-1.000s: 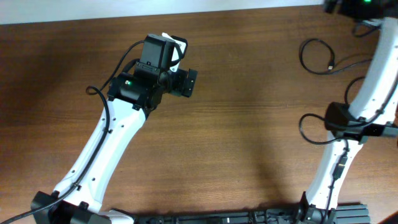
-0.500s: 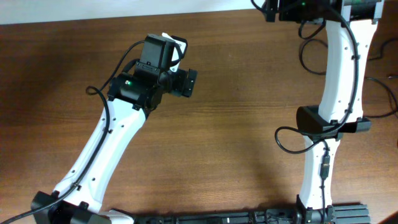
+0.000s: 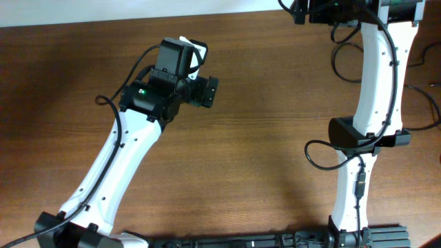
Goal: Untangle cables
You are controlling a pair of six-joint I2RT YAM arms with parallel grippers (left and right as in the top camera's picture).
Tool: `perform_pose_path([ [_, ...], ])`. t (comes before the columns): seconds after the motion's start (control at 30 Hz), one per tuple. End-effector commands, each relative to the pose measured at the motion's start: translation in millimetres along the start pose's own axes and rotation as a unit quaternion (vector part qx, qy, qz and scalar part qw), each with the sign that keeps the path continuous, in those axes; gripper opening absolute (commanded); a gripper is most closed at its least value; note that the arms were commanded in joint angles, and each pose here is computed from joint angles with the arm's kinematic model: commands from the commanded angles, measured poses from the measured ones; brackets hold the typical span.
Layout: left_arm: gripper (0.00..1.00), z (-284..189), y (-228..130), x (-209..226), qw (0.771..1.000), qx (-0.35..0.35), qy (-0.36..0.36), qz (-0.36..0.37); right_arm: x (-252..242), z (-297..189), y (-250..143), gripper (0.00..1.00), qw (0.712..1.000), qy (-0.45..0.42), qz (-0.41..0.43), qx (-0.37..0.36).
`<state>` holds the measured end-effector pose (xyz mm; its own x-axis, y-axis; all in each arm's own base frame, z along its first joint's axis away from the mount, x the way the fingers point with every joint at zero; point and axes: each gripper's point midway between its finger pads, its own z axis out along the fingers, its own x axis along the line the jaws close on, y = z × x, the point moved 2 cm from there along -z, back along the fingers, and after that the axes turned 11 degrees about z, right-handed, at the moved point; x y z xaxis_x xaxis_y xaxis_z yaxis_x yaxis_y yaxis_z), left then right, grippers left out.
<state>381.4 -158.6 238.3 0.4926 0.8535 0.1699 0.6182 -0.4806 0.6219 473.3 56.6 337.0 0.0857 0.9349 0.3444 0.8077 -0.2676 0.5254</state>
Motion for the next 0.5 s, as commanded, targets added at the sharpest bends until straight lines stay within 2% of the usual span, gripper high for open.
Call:
perform_pose_path([
  [0.0,0.99,-9.4,1.1,3.2,1.000,-0.005,0.007,-0.007,4.2,-8.9,-0.3,0.99,1.000,0.006,-0.005,-0.007],
  [0.23,0.99,-10.6,-4.4,-1.8,1.000,0.006,-0.008,-0.007,4.4,-8.8,-0.3,0.99,1.000,0.006,-0.005,-0.007],
  [0.47,0.99,-18.2,-30.6,-6.5,0.999,0.039,-0.015,-0.005,4.2,-8.9,-0.3,0.99,1.000,0.006,-0.005,-0.007],
])
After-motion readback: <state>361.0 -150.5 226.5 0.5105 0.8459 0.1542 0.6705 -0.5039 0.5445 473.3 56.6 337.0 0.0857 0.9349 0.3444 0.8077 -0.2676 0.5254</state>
